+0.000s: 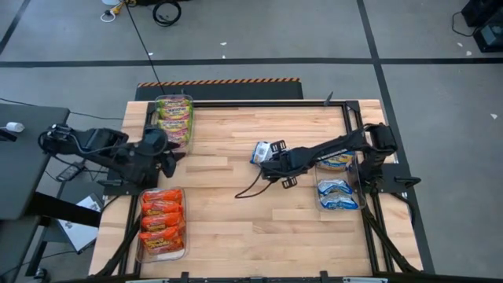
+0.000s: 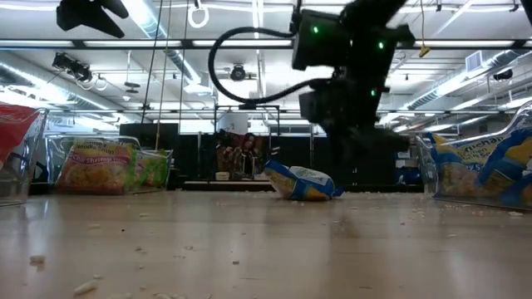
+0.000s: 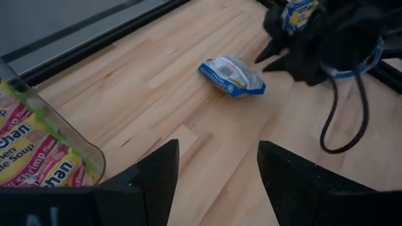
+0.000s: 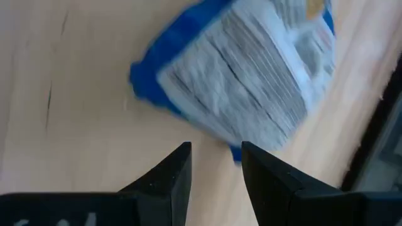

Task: Sort Maruchan noodles
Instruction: Put the blue noodle pack into the right transparent bin

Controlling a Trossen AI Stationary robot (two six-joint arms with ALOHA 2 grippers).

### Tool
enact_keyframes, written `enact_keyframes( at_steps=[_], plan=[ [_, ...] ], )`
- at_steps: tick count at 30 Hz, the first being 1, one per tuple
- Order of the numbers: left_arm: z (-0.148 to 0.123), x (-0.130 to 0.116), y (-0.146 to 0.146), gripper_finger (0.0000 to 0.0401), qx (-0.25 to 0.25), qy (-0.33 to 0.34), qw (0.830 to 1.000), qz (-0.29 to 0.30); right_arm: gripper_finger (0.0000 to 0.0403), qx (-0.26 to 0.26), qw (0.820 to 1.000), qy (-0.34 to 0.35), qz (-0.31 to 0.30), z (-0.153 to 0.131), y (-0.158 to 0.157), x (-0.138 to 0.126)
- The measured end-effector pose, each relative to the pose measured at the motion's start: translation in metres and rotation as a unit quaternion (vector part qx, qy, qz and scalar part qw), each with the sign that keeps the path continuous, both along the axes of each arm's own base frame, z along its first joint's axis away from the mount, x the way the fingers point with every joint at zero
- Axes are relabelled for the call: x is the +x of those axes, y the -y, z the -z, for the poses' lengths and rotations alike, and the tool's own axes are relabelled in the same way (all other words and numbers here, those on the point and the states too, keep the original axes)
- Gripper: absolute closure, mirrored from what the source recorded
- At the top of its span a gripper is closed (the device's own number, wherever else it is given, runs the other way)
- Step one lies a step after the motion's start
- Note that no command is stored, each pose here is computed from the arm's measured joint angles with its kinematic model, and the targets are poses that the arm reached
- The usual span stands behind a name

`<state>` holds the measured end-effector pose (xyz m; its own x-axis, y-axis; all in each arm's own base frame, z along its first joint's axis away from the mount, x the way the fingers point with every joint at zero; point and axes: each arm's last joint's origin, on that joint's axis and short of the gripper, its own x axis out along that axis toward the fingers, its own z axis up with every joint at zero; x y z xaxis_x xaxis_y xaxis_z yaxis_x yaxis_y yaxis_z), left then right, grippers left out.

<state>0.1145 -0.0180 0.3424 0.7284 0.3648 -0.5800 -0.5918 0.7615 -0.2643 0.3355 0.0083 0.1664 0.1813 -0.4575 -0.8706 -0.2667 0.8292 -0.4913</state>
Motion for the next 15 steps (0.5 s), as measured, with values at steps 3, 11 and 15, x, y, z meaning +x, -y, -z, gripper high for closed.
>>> enact_keyframes(
  at_steps=[3, 11, 15],
  plan=[
    [0.000, 0.000, 0.000, 0.0182, 0.006, 0.006, 1.000, -0.013, 0.0256, 0.000, 1.000, 0.016, -0.003, 0.015, 0.003, -0.004],
    [-0.001, -0.001, -0.002, 0.0182, 0.022, 0.014, 0.999, -0.039, 0.0198, -0.011, 0.999, 0.033, -0.011, 0.037, -0.002, -0.015],
    [-0.001, -0.001, -0.003, 0.0182, 0.021, 0.020, 0.998, -0.051, 0.0155, -0.045, 0.997, 0.056, 0.004, 0.038, -0.007, -0.014]
  ],
)
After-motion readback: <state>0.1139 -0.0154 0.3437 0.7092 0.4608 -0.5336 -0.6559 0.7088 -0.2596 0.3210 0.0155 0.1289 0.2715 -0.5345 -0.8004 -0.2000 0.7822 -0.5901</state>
